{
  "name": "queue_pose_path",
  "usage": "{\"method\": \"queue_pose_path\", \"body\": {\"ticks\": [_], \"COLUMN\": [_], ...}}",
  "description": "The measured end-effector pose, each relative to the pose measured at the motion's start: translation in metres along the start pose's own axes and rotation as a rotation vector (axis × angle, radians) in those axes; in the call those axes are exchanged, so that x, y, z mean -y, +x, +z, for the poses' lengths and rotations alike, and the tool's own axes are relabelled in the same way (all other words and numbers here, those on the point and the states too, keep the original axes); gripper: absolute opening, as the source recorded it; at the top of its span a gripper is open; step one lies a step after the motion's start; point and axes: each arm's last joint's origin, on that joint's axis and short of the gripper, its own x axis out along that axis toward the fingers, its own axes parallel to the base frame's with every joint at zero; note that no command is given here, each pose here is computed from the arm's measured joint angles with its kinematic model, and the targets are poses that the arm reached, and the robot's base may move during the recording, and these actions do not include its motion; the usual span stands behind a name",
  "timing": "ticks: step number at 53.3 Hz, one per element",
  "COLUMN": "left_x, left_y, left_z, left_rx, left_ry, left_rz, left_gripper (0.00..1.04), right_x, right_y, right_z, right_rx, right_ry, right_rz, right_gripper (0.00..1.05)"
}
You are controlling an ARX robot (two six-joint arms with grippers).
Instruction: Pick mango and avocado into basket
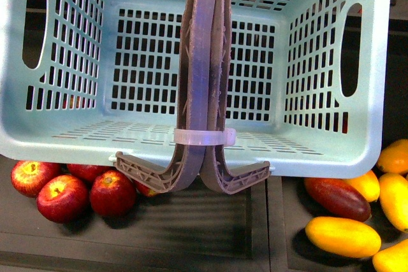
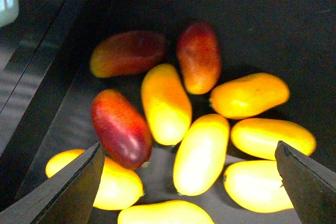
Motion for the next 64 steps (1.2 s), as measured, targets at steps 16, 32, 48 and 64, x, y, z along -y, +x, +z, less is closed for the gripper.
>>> {"method": "queue_pose_path", "body": {"ticks": [16, 32, 48, 64], "left_x": [0.000, 0.000, 0.000, 0.000], "left_y": [0.000, 0.000, 0.000, 0.000], "left_z": [0.000, 0.000, 0.000, 0.000], "left_rx": [0.001, 0.000, 0.000, 0.000], "left_ry": [0.000, 0.000, 0.000, 0.000], "left_rz": [0.002, 0.001, 0.001, 0.001], "left_gripper": [0.13, 0.13, 0.13, 0.13], "right_x": [0.001, -0.003, -0.017, -0.017], "right_y": [0.058, 0.098, 0.126, 0.146], "right_z": [-0.018, -0.043, -0.057, -0.058], "right_rx": [-0.045, -0.088, -0.107, -0.106], "right_ry": [-0.106, -0.196, -0.259, -0.284], "right_rz": [0.192, 0.300, 0.365, 0.369], "right_gripper": [0.97, 0.97, 0.97, 0.97]}}
